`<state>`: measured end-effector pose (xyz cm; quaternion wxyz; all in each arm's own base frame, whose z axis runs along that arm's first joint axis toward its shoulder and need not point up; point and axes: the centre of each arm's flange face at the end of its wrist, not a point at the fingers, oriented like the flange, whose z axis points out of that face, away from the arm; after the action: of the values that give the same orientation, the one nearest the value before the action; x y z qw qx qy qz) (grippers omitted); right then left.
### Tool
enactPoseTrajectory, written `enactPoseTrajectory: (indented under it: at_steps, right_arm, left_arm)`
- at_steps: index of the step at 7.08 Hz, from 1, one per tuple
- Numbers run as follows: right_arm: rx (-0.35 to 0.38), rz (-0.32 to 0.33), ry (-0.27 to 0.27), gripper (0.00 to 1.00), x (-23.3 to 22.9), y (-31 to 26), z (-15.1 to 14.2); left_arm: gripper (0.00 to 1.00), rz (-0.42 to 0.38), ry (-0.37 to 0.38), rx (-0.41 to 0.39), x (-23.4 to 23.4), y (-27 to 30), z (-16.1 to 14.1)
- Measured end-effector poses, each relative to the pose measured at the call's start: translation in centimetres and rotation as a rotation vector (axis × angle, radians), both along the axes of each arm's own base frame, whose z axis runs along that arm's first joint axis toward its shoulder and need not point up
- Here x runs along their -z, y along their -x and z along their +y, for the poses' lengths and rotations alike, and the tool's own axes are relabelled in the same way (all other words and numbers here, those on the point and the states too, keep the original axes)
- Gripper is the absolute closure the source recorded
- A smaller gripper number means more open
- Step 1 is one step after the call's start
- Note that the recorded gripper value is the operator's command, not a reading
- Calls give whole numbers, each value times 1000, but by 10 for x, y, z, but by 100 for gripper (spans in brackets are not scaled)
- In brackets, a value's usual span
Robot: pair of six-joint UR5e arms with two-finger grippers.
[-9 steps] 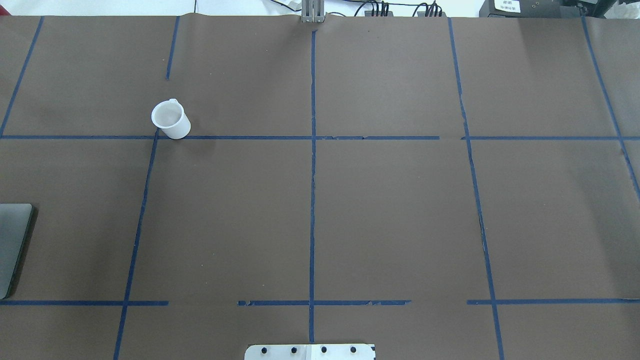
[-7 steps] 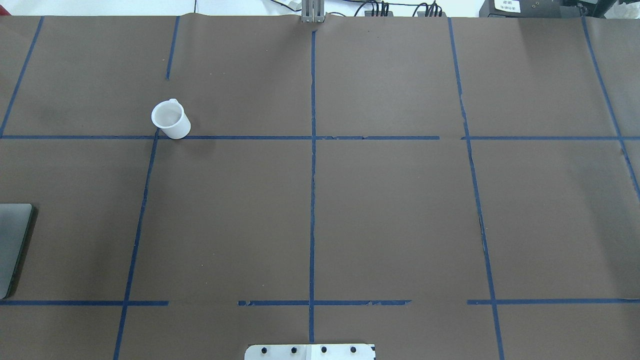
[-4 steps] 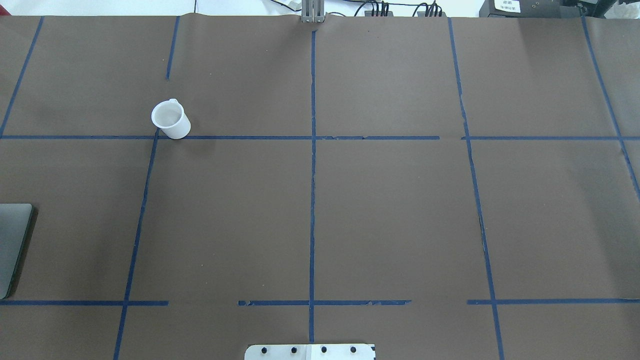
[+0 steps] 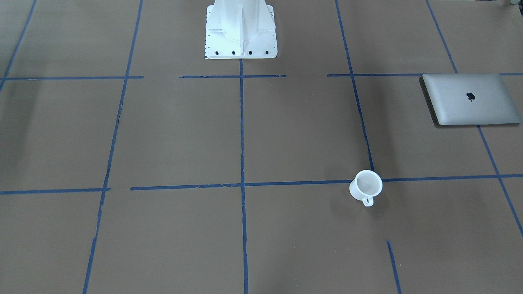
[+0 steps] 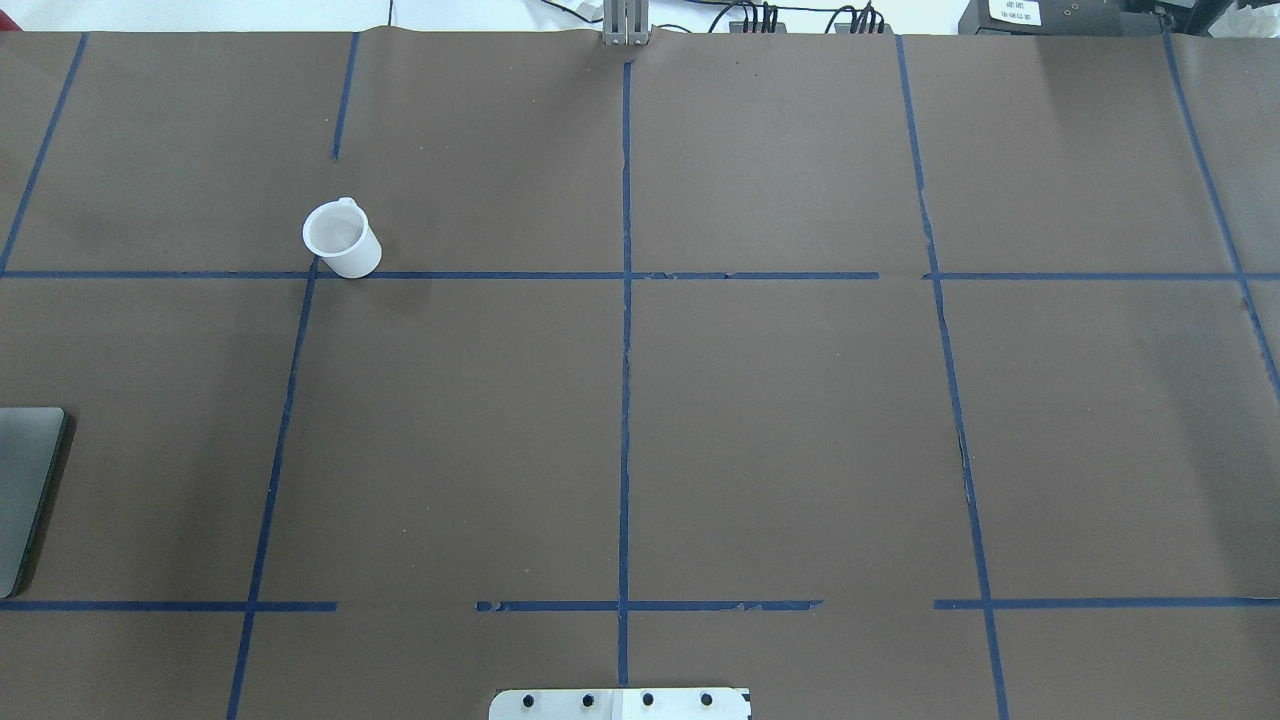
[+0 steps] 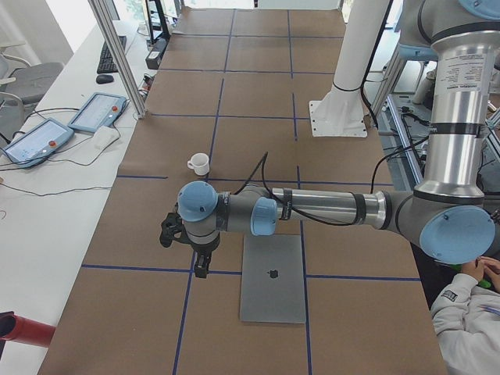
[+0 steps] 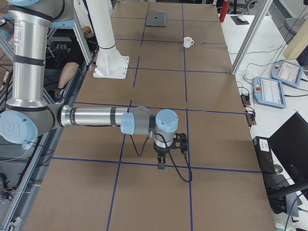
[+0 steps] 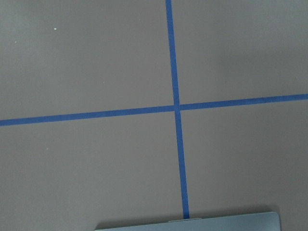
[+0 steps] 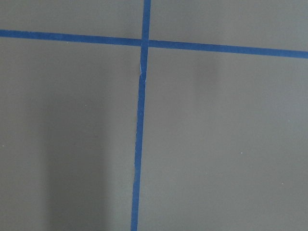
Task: Place cup on laptop
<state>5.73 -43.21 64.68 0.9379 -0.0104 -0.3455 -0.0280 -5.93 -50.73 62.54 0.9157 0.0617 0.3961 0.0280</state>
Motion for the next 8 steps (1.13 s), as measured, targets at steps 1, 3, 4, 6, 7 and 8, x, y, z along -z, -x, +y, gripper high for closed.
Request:
enactPoseTrajectory:
  at_steps: [1, 3, 4, 6, 7, 8]
  right_arm:
    - [0, 0, 0, 0, 0, 0, 0]
    - [0, 0, 0, 0, 0, 0, 0]
    - [0, 0, 0, 0, 0, 0, 0]
    - [0, 0, 1, 0, 0, 0, 0]
    - [0, 0, -1, 0, 0, 0, 0]
    - [0, 0, -1, 0, 1, 0, -1]
  left_arm:
    - [0, 23, -4, 20, 13, -24, -8]
    - [0, 96, 34, 78, 61, -92, -44]
    - [0, 124, 75, 80, 101, -152, -69]
    - [0, 137, 166, 102, 174, -272, -118]
    - [0, 126, 208, 123, 196, -318, -140]
    - [0, 99, 232, 145, 209, -355, -162]
